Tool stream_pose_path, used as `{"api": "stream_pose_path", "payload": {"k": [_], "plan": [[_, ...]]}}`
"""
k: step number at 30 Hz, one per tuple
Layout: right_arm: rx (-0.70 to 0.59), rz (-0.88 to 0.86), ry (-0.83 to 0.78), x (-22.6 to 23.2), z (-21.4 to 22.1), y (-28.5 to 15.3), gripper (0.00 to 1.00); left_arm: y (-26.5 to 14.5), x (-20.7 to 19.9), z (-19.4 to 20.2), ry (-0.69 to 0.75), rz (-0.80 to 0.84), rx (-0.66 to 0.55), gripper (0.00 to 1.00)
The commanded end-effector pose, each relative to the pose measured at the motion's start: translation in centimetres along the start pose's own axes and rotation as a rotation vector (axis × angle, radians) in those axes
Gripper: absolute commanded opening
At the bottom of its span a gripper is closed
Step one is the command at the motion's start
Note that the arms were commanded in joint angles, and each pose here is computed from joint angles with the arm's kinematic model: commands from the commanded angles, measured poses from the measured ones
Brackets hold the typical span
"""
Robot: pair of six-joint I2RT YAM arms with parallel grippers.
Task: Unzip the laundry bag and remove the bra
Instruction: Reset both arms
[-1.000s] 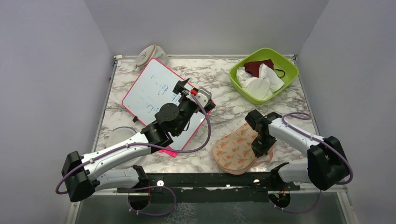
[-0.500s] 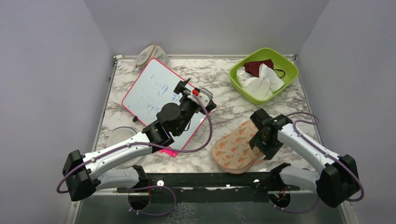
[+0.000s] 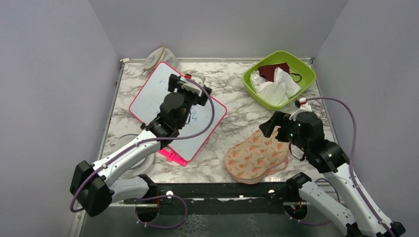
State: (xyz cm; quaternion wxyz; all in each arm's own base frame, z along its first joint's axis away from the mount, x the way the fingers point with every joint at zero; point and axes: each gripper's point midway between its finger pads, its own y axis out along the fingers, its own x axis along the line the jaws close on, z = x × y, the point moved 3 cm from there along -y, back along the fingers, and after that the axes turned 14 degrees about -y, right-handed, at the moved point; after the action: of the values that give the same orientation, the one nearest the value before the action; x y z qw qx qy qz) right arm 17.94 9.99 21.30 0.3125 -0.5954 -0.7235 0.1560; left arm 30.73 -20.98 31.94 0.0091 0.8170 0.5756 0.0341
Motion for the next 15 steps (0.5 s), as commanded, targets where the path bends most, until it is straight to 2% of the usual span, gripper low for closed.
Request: {"api": "stream_pose_path", "payload": {"k": [1,6,8,9,15], "plan": [[-0.372,-0.240,-0.355,4.2,-8.1,-2.7,0.92,1.6,5.5,-1.6,-0.218,-0.123,-0.018,0.99],[-0.507,-0.173,-0.542,4.5,-13.1,-5.7,0.97,0.4,14.4,-1.1,-0.549,-0.215,-0.032,0.99],[-0.558,-0.135,-0.583,4.4,-14.8,-7.2,0.98,-0.5,15.9,-2.0,-0.522,-0.261,-0.016,0.99],[-0.596,-0.118,-0.594,4.3,-15.9,-8.5,1.00,-0.9,15.7,-3.4,-0.501,-0.235,-0.025,0.99],[-0.708,0.032,-0.566,3.1,-20.0,-12.4,1.00,-5.3,13.7,-14.0,-0.394,-0.072,-0.191,0.99]]}}
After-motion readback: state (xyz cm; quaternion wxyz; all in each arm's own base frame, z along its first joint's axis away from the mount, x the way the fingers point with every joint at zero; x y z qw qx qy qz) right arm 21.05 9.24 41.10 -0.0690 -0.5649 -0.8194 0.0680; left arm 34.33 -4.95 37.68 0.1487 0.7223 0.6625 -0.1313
